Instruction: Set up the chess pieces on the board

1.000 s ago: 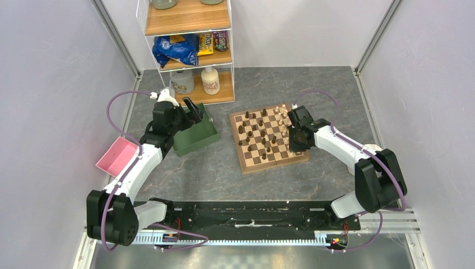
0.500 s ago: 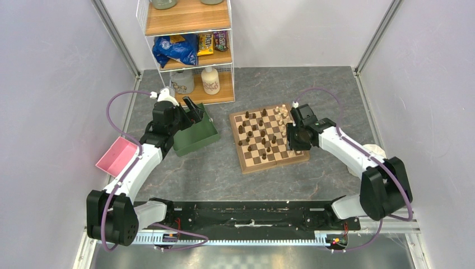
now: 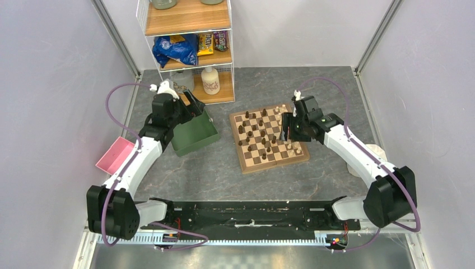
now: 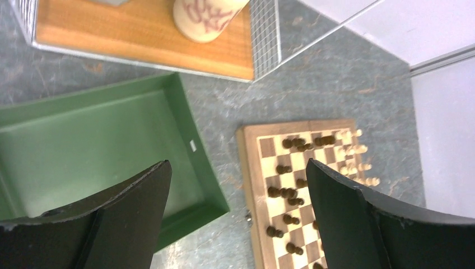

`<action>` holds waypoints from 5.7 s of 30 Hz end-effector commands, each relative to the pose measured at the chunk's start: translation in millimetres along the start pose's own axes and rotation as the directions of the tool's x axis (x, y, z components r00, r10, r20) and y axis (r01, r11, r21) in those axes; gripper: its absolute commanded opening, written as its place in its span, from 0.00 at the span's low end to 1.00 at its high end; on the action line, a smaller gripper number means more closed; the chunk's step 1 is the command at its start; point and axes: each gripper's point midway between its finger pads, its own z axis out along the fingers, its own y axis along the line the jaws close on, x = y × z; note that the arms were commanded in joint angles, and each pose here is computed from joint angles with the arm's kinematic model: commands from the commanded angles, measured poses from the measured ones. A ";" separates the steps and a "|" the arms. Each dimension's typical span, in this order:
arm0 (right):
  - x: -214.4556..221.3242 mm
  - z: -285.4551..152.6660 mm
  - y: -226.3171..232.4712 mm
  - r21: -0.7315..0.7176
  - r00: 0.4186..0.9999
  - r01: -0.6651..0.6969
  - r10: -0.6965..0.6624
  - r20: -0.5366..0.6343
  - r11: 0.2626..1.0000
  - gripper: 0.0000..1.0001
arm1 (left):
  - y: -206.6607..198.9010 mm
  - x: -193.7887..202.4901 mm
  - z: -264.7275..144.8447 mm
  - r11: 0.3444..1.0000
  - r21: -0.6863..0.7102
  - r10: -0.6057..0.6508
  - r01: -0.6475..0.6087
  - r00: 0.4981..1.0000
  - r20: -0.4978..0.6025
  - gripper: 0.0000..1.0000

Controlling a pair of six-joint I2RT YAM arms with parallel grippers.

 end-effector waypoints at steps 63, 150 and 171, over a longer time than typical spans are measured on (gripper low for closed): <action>-86.7 118.8 69.4 0.065 0.989 0.075 -0.066 -0.129 0.995 0.45 | -28.3 24.8 9.7 0.935 -0.029 0.339 -0.354 0.913 -0.226 0.89; -125.4 129.3 165.8 -0.048 0.975 0.222 -0.223 -0.020 0.974 0.16 | -3.6 13.7 -1.1 0.944 -0.125 0.283 -0.305 0.944 -0.169 0.89; -102.9 174.8 163.3 -0.034 0.962 0.252 -0.254 -0.096 0.967 0.17 | -3.3 19.8 0.0 0.948 -0.103 0.278 -0.301 0.941 -0.194 0.89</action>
